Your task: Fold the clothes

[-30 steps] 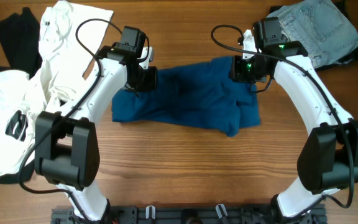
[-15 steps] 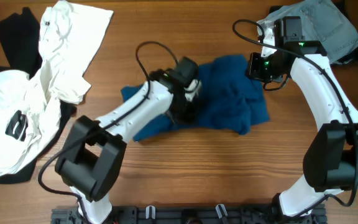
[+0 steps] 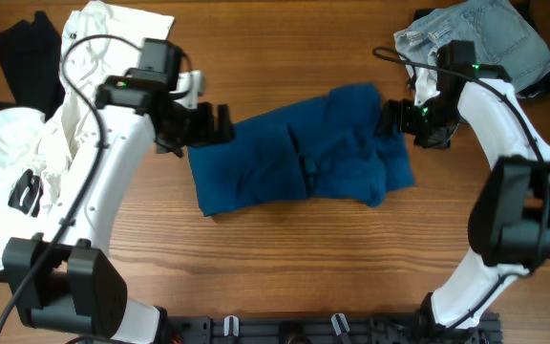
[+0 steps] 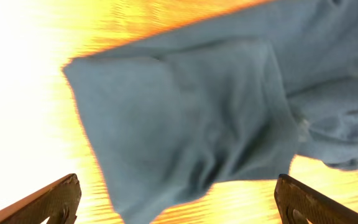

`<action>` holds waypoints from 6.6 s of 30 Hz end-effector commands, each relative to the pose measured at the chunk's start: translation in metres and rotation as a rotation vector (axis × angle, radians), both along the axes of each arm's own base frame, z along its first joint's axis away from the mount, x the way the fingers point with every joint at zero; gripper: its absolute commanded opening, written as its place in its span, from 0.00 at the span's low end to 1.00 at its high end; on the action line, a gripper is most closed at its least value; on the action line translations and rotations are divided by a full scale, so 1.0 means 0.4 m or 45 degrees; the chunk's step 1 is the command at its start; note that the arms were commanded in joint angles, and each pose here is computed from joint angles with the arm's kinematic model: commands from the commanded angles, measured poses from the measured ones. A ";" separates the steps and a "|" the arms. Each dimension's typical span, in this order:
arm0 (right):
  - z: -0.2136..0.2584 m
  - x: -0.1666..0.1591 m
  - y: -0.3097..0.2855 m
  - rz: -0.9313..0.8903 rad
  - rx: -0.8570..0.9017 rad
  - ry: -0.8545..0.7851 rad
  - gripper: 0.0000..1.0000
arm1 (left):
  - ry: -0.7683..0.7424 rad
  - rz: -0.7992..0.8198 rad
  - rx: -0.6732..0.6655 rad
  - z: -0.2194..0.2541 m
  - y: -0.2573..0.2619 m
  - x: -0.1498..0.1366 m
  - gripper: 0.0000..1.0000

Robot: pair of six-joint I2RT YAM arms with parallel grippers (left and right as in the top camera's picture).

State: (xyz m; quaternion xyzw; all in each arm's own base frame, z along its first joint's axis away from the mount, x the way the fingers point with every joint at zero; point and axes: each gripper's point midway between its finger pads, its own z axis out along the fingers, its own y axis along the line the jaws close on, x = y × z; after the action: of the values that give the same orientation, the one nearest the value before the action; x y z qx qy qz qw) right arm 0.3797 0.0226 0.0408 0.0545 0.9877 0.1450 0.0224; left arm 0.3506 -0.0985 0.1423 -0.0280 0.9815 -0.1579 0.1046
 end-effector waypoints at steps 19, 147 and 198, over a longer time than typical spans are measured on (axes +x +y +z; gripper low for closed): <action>0.070 0.120 -0.032 -0.097 0.203 -0.175 0.04 | -0.058 0.139 0.101 -0.002 0.166 0.046 1.00; 0.480 0.620 -0.586 0.489 -1.258 -1.156 0.04 | -0.167 0.693 0.260 -0.079 0.602 0.097 1.00; 1.092 0.095 -0.216 -0.108 -0.205 -1.514 1.00 | -0.186 0.694 0.262 -0.075 0.605 0.105 1.00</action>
State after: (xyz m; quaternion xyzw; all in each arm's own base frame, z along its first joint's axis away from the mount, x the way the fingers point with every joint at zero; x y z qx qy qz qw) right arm 0.4145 -0.0639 0.4893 -0.0056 0.8005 0.0630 0.5960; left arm 0.3936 0.1437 0.1181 -0.2648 0.9383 -0.0172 0.2217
